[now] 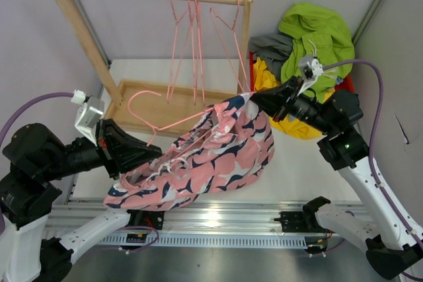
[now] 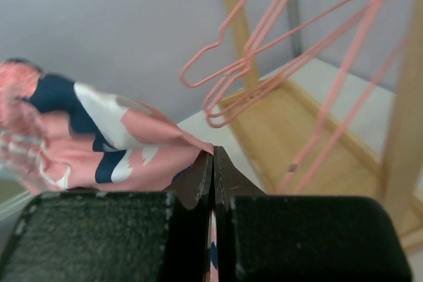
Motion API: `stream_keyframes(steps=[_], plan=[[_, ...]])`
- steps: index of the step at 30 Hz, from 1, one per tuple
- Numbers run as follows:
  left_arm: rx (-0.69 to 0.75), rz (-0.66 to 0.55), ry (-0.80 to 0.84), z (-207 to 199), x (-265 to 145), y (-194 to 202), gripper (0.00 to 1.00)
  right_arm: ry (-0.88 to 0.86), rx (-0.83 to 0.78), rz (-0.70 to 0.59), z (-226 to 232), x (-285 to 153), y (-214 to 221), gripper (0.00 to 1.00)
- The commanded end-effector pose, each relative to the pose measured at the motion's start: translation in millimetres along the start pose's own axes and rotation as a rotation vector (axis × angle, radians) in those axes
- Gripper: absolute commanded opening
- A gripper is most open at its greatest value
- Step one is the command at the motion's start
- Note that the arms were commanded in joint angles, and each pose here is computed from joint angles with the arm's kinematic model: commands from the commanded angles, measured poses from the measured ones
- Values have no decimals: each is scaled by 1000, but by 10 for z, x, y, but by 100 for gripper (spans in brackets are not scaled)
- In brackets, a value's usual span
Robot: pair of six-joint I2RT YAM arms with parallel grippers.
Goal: Remove the shorts from the hanger
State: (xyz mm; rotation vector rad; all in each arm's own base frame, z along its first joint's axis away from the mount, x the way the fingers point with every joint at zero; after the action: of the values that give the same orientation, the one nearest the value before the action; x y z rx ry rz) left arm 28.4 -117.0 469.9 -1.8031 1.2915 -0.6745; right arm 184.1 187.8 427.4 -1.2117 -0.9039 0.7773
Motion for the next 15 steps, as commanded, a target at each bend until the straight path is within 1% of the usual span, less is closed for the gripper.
stream_keyframes(steps=[1, 4, 5, 8, 11, 12, 15], plan=[[-8, 9, 88, -73, 11, 45, 0, 264, -119, -232, -283, -105, -648, 0], [-6, 5, 134, -179, -68, 62, 0, 398, -114, -297, -480, -193, -860, 0], [-2, -2, 135, -198, -91, 59, 0, 493, -96, -330, -582, -250, -918, 0], [6, -11, 140, -235, -121, 39, 0, 663, -72, -366, -790, -407, -974, 0], [7, -4, 129, -220, -122, 46, 0, 753, -16, -352, -931, -500, -893, 0], [8, -14, 111, -203, -121, 33, 0, 767, 3, -320, -948, -515, -811, 0], [21, -22, 101, -212, -138, 9, 0, 779, 23, -292, -952, -554, -678, 0]])
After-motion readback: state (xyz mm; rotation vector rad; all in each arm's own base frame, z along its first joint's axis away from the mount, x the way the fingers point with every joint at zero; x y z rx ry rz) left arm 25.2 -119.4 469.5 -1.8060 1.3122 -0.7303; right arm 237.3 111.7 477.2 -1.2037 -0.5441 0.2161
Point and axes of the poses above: each gripper's point midway between its finger pads, its own x axis out along the fingers, its own z axis along the line the jaws close on, y = z × x, the point moved 6 cm from there along -x, back along the fingers, and after that the axes turned 9 degrees about -x, right-handed, at the moved point
